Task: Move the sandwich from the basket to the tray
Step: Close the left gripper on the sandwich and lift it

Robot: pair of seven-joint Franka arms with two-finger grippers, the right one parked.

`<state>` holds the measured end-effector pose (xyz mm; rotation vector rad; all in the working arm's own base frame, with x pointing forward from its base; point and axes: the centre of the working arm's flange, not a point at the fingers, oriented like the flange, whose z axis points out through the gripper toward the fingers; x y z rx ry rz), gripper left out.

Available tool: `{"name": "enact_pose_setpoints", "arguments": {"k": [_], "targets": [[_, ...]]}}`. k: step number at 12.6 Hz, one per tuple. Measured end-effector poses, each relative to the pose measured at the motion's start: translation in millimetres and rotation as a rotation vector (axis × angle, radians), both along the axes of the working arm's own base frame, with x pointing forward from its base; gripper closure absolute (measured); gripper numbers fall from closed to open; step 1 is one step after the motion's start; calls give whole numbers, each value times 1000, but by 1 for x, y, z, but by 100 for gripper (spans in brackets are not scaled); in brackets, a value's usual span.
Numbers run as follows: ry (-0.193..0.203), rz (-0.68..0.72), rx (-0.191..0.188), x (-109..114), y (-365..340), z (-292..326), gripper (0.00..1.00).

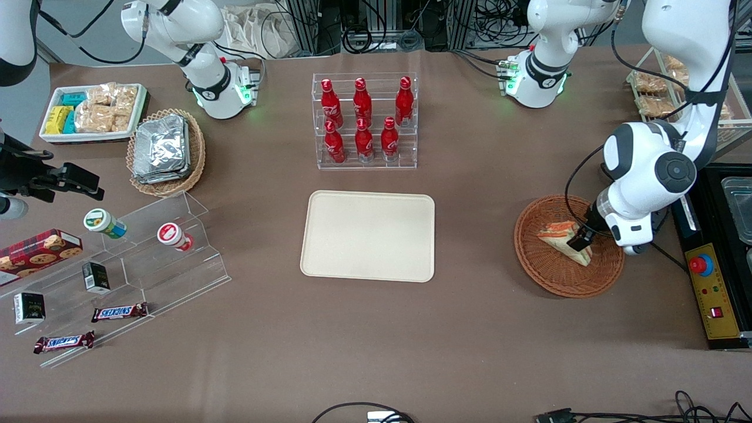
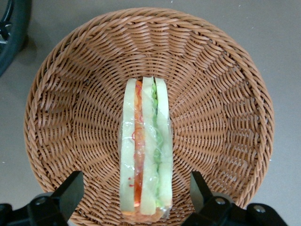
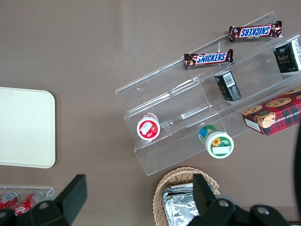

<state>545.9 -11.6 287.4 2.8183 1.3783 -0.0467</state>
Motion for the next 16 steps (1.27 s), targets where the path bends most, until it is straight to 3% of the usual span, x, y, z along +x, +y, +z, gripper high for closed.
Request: {"name": "enact_pose_setpoints", "arguments": {"k": [6, 7, 10, 12, 13, 16], "targets": [[16, -8, -25, -1, -7, -55, 1], [14, -14, -26, 0, -8, -58, 7], [-12, -81, -27, 8, -17, -50, 44], [-32, -169, -27, 18, -20, -37, 60], [-14, -221, -27, 24, -19, -28, 63], [109, -469, -42, 47, -34, 30, 76]]}}
